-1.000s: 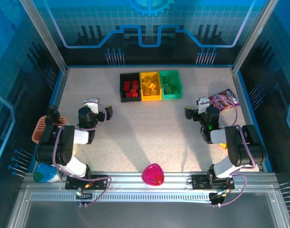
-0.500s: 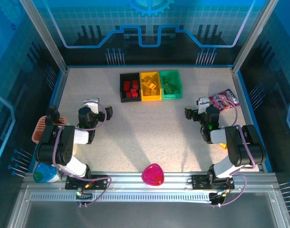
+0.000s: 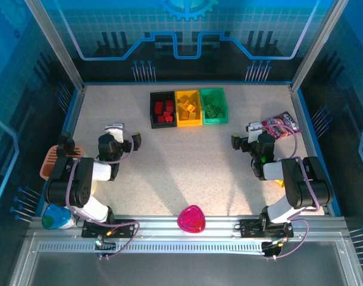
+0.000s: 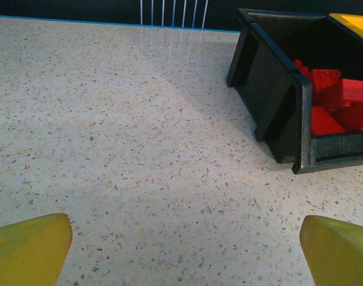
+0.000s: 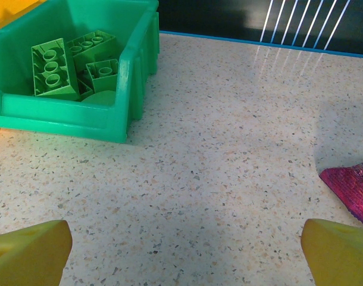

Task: Sort the legos into containers by color

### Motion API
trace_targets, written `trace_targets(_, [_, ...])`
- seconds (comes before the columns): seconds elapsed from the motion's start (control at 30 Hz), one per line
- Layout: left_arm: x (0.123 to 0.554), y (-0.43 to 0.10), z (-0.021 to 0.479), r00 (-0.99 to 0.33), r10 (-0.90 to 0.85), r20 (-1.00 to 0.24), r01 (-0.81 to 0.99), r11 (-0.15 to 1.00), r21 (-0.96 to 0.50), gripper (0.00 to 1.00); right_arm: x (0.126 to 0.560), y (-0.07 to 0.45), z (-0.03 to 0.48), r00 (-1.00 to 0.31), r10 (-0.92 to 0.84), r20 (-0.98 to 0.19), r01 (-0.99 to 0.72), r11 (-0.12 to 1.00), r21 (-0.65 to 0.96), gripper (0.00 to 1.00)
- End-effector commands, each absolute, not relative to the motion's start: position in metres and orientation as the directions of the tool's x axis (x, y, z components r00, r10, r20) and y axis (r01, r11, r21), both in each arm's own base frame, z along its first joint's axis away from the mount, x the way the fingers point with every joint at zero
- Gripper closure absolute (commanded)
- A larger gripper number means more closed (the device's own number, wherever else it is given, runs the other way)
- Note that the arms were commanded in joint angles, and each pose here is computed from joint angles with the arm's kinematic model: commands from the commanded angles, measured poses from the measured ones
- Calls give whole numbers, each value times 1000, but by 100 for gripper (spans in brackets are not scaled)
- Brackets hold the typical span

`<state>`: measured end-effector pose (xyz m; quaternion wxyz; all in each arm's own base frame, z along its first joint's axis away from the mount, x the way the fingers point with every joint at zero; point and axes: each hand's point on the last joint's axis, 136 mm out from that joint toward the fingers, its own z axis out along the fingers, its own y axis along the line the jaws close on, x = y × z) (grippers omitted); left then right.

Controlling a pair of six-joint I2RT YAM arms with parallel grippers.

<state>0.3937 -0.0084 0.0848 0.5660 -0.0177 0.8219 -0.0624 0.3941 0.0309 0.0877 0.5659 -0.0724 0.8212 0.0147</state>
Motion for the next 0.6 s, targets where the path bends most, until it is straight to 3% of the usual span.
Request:
trace_targets(0.0, [398,-11,97,-331,-94,-939,54,991,-119,1,399,35,98,-322,-106,-941,-139,988,-64,0])
trace_targets(0.57, [399,-9,96,-337,-99,-936,48,991,-122,1,399,35,98,-318,-112,-941,-139,988,-70,0])
